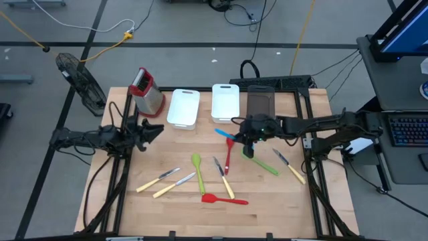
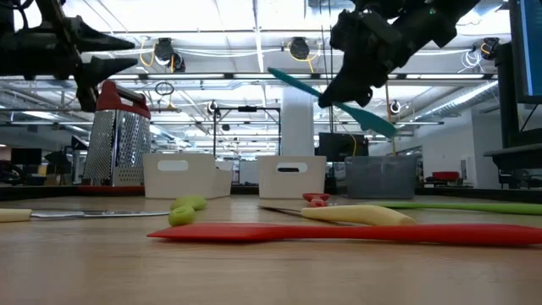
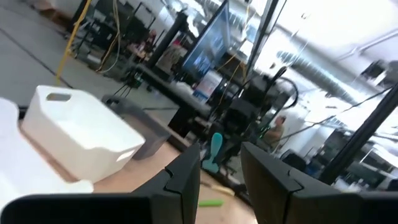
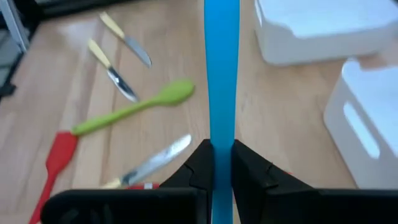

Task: Pick & Place Kitchen Items
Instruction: Put the blue spatula into the left white bin

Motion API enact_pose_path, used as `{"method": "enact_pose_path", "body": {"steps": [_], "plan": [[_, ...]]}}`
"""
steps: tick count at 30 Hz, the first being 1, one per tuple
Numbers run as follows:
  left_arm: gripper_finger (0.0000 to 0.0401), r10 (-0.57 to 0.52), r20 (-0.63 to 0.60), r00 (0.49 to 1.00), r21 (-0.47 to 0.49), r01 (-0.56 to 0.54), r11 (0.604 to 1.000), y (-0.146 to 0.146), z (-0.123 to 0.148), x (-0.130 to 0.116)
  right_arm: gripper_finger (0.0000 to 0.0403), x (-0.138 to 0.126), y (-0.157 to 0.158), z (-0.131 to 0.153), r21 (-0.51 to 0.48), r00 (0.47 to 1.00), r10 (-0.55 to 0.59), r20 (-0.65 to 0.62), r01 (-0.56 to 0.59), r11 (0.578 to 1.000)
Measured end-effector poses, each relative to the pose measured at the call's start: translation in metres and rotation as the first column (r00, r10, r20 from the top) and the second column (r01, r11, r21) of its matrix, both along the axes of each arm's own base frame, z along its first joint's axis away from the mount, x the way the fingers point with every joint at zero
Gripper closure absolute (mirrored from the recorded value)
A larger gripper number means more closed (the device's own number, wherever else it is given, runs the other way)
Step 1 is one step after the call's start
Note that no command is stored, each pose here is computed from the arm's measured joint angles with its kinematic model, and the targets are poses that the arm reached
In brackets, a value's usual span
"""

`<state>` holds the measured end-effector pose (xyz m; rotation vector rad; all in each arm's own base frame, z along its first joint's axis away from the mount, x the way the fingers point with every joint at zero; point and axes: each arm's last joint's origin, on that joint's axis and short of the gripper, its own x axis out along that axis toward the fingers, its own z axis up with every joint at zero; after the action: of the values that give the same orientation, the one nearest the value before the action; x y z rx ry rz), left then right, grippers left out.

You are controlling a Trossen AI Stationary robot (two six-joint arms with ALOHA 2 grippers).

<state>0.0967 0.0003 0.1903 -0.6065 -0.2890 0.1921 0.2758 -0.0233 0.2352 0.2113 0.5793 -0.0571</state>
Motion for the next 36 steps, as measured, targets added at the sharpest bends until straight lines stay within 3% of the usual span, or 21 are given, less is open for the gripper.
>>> {"method": "enact_pose_path", "body": {"steps": [10,16,23,36], "plan": [[0.0281,-0.009,0.032,0.999,-0.002,0.009,1.0,-0.002,0.005,0.015,0.0377,0.002,0.0,0.003,-0.004,0.999,0.0,0.034,0.001,1.0],[0.0281,-0.023,-0.056,0.998,0.022,0.024,0.999,-0.006,0.023,0.036,0.0377,0.002,0.0,0.003,-0.03,0.999,0.012,0.041,-0.011,0.999],[0.0281,-0.024,-0.178,0.984,0.148,0.051,0.988,-0.014,0.057,0.076,0.0377,0.002,0.0,0.004,-0.076,0.998,0.037,0.041,-0.034,0.997],[0.0281,0.062,-0.532,0.845,0.383,0.174,0.907,-0.025,0.102,0.155,0.0377,0.0,-0.001,0.0,-0.164,0.997,0.071,-0.011,-0.072,0.984]]}}
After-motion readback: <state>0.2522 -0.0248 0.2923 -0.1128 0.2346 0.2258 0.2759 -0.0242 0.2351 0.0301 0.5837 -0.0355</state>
